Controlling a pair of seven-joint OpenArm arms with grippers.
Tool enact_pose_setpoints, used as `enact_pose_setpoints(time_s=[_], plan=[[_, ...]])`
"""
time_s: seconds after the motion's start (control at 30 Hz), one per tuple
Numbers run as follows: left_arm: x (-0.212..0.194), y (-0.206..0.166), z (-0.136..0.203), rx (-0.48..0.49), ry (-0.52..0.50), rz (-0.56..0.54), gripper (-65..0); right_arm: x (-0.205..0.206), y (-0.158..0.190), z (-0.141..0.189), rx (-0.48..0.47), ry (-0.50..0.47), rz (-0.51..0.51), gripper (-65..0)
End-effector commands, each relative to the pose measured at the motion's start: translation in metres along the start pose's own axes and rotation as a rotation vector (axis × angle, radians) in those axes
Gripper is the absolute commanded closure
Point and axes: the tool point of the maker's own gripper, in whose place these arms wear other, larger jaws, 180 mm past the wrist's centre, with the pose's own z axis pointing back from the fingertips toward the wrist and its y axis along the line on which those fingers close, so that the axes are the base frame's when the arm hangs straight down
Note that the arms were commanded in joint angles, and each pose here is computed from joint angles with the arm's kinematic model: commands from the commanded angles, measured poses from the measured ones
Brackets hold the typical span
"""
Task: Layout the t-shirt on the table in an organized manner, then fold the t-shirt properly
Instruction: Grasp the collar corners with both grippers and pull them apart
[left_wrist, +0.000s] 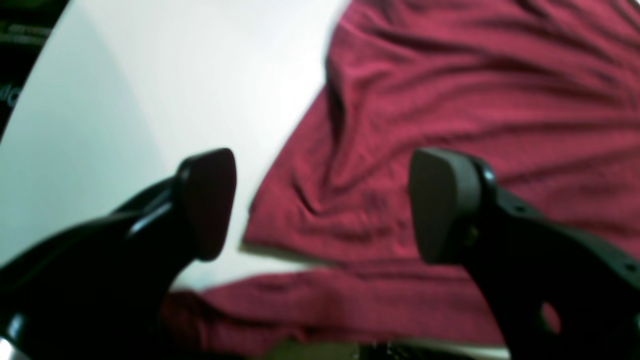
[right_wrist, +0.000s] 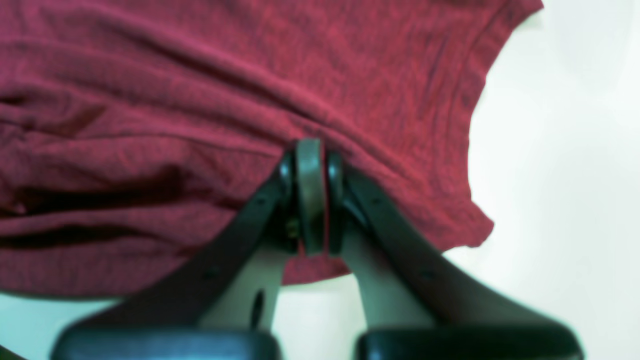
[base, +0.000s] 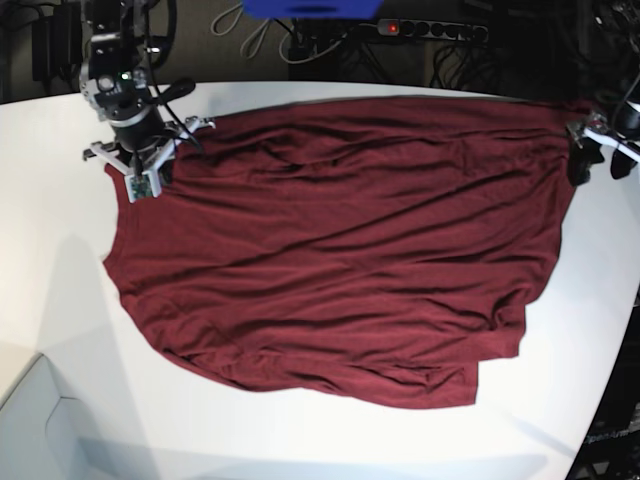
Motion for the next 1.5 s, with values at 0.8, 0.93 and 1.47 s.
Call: enact_pose_setpoints(time_s=[0.8, 0.93, 1.47], plan=[[-0.047, 0.073, 0.045, 0.297, 0.088, 0.009, -53.3, -0.011, -0.017, 0.022, 0.071, -0.022, -0.006, -28.8], [-0.051, 0.074, 0.035, 0.307, 0.101, 0.013, -53.1, -0.011, -0.017, 0.022, 0.070, -0.019, -0.005, -28.8], [-0.079, 0.064, 0.004, 0.252, 0.169, 0.081, -53.1, -0.013, -0.018, 0.023, 0.069, -0.015, -0.004, -28.8]])
